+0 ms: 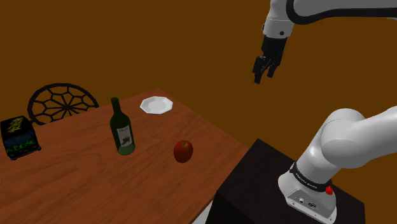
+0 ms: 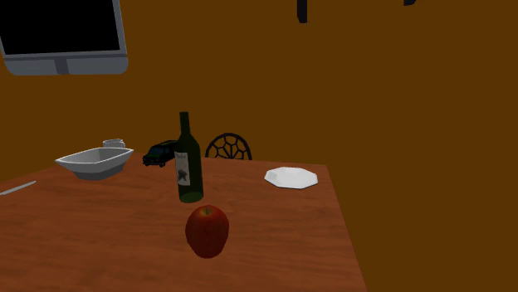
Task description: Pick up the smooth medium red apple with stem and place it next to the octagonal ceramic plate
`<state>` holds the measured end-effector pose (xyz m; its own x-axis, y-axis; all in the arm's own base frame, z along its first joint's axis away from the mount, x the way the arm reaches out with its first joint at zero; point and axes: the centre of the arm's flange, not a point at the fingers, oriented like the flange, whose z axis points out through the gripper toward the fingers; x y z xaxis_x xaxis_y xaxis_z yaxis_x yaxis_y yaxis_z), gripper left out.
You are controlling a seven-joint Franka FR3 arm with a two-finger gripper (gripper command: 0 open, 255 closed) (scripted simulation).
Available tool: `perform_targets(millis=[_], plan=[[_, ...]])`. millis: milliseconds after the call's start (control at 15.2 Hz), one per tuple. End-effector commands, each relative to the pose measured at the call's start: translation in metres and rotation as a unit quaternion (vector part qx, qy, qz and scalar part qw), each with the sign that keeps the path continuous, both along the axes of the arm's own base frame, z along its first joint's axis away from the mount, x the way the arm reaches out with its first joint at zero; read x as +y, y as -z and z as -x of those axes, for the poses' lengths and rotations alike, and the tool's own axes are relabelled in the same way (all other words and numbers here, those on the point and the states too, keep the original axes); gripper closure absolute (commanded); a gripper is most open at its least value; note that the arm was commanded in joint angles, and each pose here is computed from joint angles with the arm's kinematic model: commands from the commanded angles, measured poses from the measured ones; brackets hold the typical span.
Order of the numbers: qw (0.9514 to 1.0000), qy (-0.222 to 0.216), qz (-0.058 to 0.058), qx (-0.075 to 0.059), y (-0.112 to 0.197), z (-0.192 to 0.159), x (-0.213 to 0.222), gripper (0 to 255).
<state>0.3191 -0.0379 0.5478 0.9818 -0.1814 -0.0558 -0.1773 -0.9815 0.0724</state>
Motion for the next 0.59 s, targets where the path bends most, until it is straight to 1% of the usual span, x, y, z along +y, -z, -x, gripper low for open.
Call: perform_targets(millis=[0,528], plan=[[1.0,0.0,0.0,0.0,0.0,0.0,0.0,0],[0.9996,-0.019,-0.005,-0.02,0.076,-0.038,0.056,0]])
